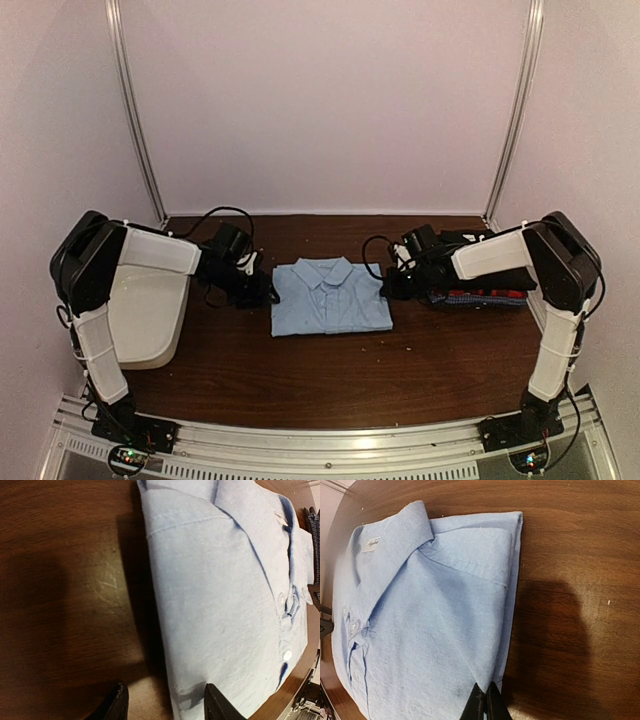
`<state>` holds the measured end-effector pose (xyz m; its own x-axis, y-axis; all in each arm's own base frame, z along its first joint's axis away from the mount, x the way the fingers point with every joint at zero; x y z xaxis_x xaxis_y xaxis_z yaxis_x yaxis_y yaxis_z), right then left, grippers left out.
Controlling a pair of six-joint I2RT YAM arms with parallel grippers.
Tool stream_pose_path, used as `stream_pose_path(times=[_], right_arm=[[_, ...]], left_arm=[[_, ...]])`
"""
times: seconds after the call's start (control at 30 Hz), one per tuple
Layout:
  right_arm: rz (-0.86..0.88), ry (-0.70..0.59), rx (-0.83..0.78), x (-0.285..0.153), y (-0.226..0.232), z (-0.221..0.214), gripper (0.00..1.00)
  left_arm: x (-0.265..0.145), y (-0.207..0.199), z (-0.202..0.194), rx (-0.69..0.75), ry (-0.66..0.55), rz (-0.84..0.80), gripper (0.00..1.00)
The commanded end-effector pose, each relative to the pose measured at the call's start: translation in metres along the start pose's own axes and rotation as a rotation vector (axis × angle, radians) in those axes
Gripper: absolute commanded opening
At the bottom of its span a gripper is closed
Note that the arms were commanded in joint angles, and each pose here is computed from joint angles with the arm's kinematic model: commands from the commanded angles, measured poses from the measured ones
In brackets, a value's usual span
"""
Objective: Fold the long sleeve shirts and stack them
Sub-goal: Move the square-folded shirt to the center of the board.
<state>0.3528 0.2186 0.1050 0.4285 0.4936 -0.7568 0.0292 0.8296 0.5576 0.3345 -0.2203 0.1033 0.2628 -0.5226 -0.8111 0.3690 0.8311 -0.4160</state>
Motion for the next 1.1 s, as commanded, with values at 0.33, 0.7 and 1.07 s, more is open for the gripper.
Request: stream_pose_path(times=[0.33,0.7,1.07], right_arm=[[0.021,-0.04,-0.052,-0.025,0.016,0.008,0.21],[0.026,-0.109,-0.092,-0.054,0.027,0.014,0.39],[-0.005,-0.162,-0.116,-0.075,0.026,0.014,0.46]], left_arm=[[0.03,-0.018,-0.019,-0.087,0.031,-0.059,0.26],[0.022,-0.021,0.002,-0.079,0.003,0.029,0.0],[-0.022,0.031,0.027,-0.041,-0.007,0.275,0.0]])
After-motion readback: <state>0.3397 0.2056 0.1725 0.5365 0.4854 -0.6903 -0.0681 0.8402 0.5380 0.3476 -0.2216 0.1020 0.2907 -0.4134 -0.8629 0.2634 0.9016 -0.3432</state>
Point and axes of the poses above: each gripper's point midway between its finger pads, its own x axis out along the fingers, its own y axis along the line the jaws close on, z = x × y, the point moved 9 cm from there along -x, back along the fingers, and after that the axes turned 15 degrees about x, right-handed, at the moved point
